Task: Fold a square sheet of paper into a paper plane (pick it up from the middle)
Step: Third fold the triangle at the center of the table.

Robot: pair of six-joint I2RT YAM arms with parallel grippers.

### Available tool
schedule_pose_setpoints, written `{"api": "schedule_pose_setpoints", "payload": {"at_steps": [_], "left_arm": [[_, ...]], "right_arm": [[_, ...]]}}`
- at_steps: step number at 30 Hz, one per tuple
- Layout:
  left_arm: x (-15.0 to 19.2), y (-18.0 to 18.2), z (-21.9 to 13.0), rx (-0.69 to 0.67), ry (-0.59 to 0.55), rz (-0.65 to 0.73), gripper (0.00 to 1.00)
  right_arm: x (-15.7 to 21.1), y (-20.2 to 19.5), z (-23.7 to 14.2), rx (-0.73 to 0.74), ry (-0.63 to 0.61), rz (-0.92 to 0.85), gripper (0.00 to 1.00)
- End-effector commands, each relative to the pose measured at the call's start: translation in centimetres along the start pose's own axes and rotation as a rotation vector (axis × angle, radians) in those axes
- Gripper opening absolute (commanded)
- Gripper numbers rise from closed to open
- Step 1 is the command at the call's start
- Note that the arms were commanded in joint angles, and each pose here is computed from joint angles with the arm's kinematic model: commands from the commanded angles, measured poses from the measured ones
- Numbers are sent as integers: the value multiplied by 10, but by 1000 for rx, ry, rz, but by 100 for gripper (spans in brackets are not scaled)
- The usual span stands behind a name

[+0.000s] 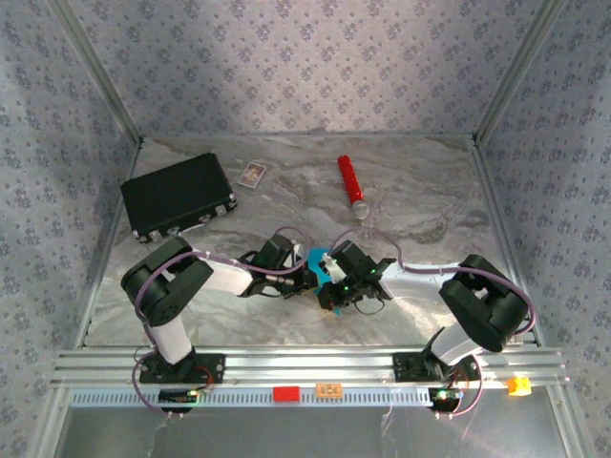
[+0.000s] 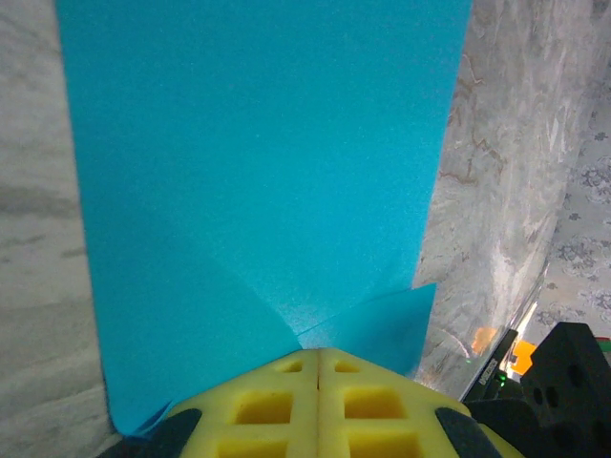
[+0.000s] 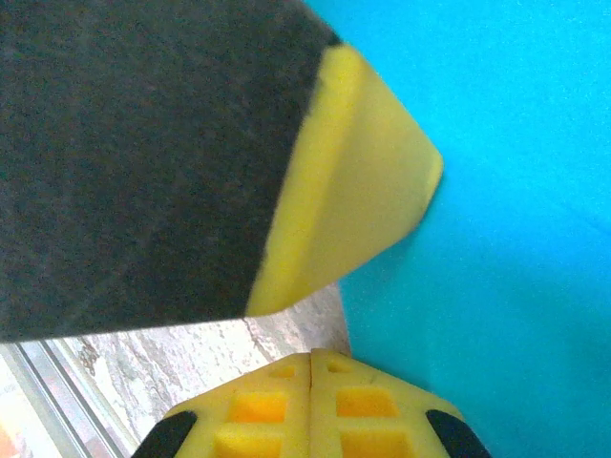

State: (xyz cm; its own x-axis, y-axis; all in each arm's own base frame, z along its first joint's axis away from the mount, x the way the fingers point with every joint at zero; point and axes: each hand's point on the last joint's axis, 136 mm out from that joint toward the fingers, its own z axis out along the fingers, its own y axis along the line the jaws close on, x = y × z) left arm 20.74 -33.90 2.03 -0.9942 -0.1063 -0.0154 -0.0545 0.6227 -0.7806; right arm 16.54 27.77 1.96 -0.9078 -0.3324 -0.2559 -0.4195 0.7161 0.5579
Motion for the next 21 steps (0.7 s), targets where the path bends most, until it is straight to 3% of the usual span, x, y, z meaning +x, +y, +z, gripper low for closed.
{"api": "schedule_pose_setpoints", "payload": {"at_steps": [1,21], "left_arm": [[6,30,4,-112,10,-21,0],[8,41,6,-156,17,-42,0]], "right_arm": [[14,-9,2,25,27,38,6],[40,-30,-13,80,5,146,9]]}}
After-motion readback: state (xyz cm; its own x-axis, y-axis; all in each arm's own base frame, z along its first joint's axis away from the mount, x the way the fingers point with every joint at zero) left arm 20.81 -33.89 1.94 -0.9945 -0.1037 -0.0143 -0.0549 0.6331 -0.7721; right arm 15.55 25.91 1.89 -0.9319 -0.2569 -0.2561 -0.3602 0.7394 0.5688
